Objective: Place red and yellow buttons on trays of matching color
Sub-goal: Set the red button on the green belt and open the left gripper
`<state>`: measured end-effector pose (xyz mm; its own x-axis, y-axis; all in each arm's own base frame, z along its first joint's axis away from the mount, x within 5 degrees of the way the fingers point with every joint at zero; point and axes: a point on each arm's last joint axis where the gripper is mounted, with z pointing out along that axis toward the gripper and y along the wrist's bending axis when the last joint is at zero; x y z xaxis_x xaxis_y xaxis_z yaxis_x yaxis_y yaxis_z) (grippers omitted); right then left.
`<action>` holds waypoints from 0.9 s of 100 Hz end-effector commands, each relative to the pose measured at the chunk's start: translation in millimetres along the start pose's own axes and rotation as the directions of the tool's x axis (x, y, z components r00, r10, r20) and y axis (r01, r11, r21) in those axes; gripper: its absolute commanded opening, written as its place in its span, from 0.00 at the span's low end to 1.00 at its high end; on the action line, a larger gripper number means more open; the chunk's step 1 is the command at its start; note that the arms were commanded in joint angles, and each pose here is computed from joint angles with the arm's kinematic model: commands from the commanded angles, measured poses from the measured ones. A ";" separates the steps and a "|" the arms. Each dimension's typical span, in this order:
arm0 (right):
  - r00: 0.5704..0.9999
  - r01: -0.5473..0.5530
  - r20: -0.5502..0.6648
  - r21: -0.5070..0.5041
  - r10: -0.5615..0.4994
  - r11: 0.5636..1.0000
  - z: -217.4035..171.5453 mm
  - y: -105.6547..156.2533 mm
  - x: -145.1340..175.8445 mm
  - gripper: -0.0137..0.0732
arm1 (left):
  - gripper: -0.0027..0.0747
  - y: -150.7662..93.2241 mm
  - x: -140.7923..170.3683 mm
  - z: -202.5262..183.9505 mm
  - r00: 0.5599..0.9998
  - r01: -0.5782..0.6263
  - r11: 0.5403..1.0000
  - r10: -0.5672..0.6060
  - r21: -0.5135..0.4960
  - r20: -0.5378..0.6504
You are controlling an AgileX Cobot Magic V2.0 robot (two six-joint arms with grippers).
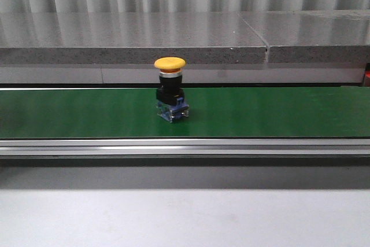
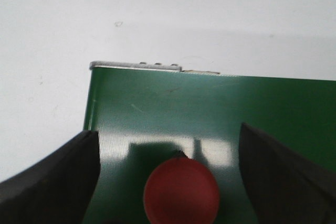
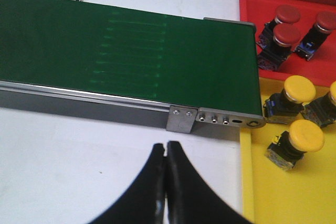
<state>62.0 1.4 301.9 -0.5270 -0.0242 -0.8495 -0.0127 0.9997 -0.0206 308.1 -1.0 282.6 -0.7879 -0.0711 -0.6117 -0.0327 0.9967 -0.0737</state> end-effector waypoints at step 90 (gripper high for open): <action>0.997 0.010 0.079 0.007 -0.010 1.000 -3.6 -0.6 -11.1 0.08 | 0.01 -25.4 90.0 -128.9 0.967 -0.049 0.983 0.003 0.178 0.254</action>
<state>62.0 1.4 301.9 -0.5270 -0.0242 -0.8495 -0.0127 0.9997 -0.0206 170.5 -26.8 320.8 -0.6521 -0.0589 -0.7559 0.1002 0.9815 -0.1629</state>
